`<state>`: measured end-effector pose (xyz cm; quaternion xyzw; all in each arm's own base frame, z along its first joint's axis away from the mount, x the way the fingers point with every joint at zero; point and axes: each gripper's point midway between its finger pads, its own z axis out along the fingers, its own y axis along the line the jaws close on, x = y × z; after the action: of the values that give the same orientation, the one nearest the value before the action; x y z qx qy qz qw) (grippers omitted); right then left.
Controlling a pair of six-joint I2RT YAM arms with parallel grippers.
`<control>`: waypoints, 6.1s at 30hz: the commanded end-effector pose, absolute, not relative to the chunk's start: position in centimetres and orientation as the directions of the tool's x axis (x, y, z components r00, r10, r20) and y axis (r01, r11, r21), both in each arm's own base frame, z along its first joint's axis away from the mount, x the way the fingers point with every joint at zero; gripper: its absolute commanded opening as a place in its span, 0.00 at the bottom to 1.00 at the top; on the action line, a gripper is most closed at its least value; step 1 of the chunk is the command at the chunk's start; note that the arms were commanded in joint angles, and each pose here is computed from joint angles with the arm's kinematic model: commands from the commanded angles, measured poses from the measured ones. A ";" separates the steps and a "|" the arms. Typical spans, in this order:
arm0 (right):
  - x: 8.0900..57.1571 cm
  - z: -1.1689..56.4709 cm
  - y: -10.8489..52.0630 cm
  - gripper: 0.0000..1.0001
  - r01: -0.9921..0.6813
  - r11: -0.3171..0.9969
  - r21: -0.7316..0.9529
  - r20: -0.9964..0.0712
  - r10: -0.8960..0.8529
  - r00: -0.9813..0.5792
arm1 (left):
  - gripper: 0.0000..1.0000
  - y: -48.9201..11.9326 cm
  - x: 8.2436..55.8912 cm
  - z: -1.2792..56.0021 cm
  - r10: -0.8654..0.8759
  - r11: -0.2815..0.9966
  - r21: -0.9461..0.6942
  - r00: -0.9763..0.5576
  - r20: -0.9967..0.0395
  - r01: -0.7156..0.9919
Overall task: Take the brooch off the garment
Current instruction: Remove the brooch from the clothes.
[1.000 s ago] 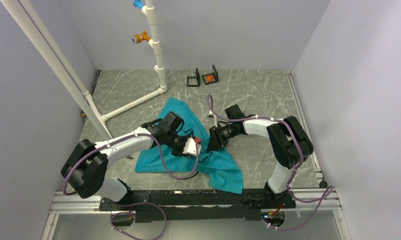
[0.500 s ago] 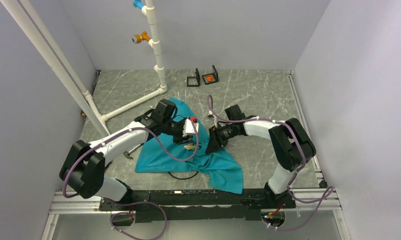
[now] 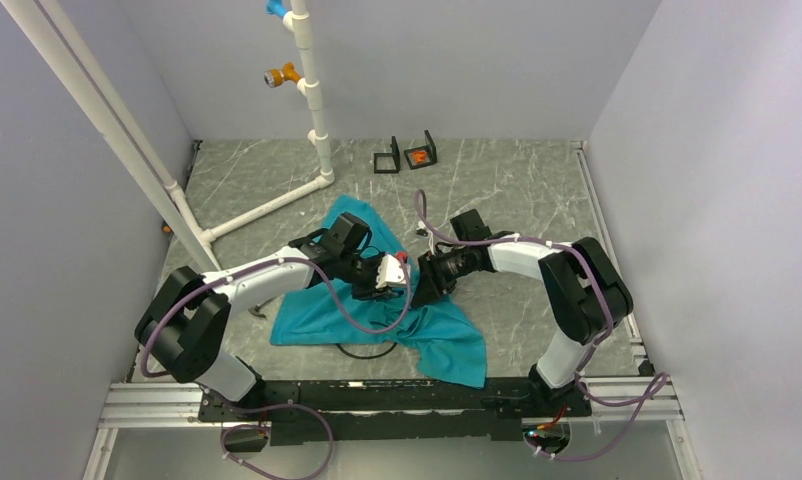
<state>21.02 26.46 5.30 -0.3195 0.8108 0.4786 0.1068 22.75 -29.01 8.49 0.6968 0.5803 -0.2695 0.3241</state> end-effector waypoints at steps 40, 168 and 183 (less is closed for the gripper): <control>24.7 13.9 24.1 0.65 -0.926 0.306 0.223 -0.831 -0.437 -0.344 | 0.00 -33.8 22.4 19.9 0.333 -0.139 -0.127 -0.075 -0.940 0.982; 22.0 11.8 23.1 0.00 -0.698 0.181 0.693 -0.656 -0.243 -0.715 | 0.00 -31.9 25.7 17.0 0.418 0.235 -0.122 -0.214 -0.883 0.964; 21.9 13.2 25.5 0.43 -0.746 0.135 0.652 -0.705 -0.253 -0.662 | 0.00 -32.4 25.0 18.0 0.367 0.175 -0.159 -0.214 -0.905 0.972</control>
<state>21.04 24.53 11.85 -0.3183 0.7389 0.5637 0.1866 24.73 -31.53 14.52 0.4944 0.7051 -0.3800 0.3377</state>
